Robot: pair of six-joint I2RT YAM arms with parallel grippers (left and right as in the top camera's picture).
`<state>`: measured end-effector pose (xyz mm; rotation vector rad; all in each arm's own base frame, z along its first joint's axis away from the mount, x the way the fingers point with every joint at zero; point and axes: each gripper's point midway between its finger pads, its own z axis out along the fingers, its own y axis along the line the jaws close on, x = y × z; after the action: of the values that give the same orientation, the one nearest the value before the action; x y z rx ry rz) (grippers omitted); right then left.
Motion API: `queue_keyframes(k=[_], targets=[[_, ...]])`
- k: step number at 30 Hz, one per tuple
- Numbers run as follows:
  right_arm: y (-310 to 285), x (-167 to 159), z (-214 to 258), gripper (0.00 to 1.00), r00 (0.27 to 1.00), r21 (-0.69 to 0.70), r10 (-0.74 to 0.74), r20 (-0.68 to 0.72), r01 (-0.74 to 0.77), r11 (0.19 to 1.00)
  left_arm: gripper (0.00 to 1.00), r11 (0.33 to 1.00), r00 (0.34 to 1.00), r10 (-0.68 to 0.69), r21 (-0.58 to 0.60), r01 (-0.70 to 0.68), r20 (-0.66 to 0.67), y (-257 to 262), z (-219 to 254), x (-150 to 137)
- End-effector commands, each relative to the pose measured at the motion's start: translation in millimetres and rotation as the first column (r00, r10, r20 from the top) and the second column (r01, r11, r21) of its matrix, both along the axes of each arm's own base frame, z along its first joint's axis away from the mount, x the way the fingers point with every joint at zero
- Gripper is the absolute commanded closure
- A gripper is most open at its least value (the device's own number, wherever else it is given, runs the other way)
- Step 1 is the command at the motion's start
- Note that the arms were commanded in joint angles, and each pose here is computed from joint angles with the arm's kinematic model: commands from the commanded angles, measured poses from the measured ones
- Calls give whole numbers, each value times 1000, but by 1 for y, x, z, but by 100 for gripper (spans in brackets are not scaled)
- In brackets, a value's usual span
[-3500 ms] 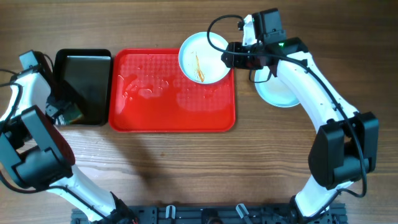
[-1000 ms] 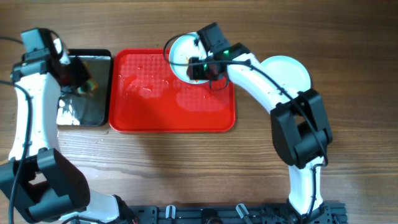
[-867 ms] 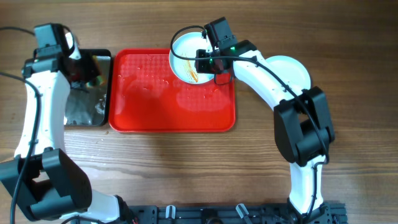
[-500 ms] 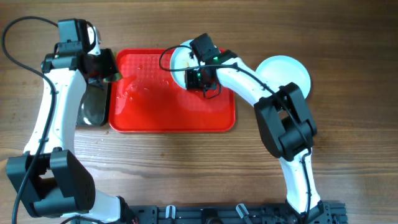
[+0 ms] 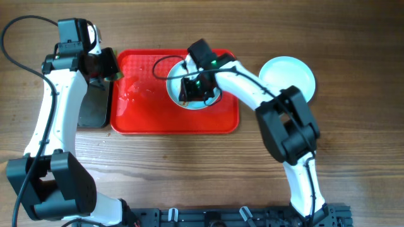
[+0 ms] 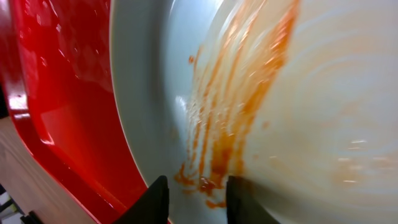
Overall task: Clean dirty plates on tray and stack at the side
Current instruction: 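Grip the plate rim with the right gripper and drag it to tray center, then pick up the sponge with the left gripper and bring it over the plate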
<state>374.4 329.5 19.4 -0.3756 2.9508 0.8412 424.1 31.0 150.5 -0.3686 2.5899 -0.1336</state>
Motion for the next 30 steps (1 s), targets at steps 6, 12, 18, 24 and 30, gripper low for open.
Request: queue_keyframes(k=[6,12,18,24,30], targets=[[-99,82,54,43,952,-8,-280,122,283,959,96,998,998,-65,-10,65,18,-22,1,10],[-119,76,29,45,942,-122,-311,128,326,937,96,988,988,-156,-25,155,-24,-61,-28,18],[-119,62,1,68,909,-167,-418,10,413,895,96,977,977,-212,-23,212,-4,-87,-32,25],[-75,49,-10,91,943,-129,-334,2,332,935,96,979,982,-189,-77,188,0,-95,-34,27],[-44,35,-20,95,968,-124,-250,15,250,960,96,979,982,-189,-79,187,-19,-95,-42,26]])
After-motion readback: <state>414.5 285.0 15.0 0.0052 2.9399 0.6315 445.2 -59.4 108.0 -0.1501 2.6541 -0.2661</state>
